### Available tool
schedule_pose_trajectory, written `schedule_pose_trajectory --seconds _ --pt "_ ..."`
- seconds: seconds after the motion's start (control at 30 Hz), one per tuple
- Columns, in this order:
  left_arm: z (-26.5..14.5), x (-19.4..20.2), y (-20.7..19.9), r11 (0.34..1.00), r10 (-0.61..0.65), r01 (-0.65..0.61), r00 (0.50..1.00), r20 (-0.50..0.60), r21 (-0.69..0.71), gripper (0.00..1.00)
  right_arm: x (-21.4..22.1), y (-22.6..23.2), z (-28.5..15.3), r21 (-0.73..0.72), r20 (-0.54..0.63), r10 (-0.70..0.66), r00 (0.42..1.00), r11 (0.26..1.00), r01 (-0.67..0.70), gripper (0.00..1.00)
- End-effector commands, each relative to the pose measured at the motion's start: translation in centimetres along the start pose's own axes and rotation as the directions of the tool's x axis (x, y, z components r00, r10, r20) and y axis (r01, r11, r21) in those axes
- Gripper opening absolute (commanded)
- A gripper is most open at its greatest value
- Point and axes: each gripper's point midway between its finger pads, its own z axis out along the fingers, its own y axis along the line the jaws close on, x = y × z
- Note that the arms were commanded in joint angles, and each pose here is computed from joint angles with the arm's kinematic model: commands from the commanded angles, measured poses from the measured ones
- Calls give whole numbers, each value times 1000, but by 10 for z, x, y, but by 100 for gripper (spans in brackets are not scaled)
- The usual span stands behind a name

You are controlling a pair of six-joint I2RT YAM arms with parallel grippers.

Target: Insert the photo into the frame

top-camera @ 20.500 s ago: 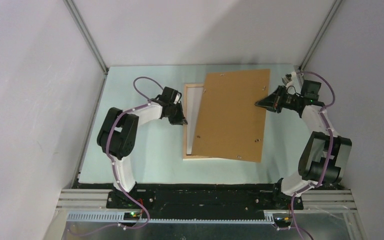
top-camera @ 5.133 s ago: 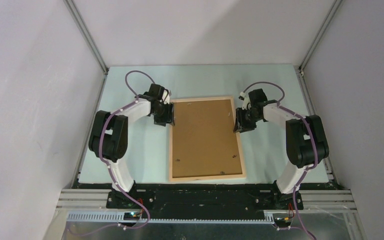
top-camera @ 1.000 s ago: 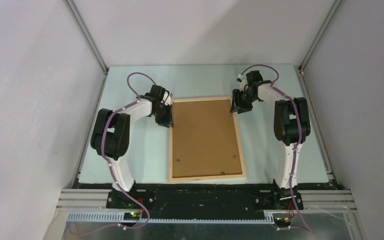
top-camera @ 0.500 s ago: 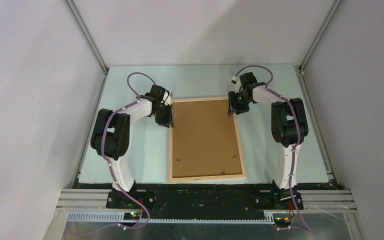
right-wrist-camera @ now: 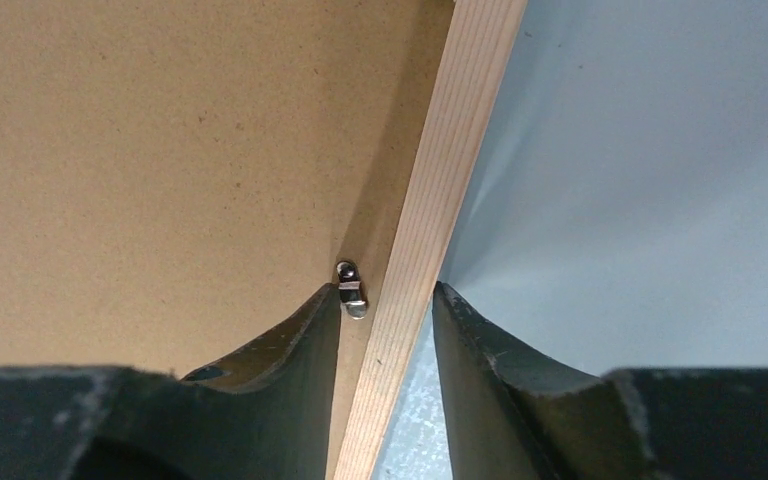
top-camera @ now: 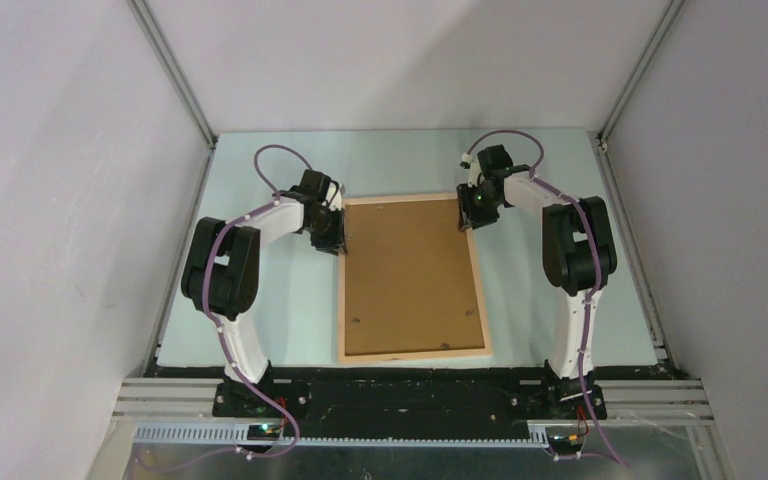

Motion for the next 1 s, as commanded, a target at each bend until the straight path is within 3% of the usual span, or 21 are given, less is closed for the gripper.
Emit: schedule_pose_trajectory --seconds 0.0,0.37,0.57,0.67,0.83,0.97 --pt "-8 -18 -3 999 35 -35 997 62 -4 0 -2 2 -15 14 14 -76 997 997 76 41" --pt "-8 -18 -3 999 35 -35 997 62 -4 0 -11 5 -18 -3 29 -105 994 994 105 28" --pt "-8 -18 -4 999 35 -35 997 61 -2 0 -18 3 -19 -17 48 -103 994 994 104 27" --pt "-8 -18 -4 999 35 -35 997 61 -2 0 -25 1 -21 -23 66 -92 994 995 94 31" --pt "-9 -19 -4 999 35 -35 997 63 -2 0 -34 -3 -33 -34 100 -63 993 997 67 47" --pt "-9 -19 -4 999 37 -37 997 66 -2 0 -41 -6 -46 -49 129 -35 991 998 41 52"
